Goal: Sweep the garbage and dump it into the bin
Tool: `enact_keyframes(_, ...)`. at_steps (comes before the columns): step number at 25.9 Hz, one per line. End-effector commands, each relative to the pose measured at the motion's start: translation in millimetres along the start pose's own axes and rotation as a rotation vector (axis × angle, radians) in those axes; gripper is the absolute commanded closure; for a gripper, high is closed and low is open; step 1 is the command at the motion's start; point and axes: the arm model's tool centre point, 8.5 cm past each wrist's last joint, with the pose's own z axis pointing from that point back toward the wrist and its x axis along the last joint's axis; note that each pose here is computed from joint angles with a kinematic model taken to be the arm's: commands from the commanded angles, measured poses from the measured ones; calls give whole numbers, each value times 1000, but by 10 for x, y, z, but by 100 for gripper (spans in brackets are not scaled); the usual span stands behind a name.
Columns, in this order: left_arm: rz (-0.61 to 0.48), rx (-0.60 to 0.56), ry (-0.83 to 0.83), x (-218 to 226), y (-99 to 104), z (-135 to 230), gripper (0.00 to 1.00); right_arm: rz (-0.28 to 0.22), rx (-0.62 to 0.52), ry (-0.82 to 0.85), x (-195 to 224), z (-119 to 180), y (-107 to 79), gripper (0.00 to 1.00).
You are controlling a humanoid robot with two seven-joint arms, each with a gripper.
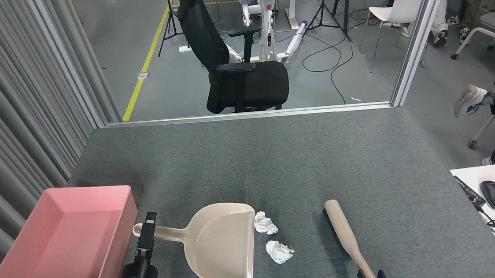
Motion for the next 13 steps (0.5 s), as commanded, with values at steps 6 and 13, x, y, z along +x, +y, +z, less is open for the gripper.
enact_keyframes(6,-1,32,-26,11,3,-6,24,1,0,1,-4,9,5,46)
enact_keyframes(13,-44,12,-45,19,-35,-3,50,1,-1,1,-3,8,0,46)
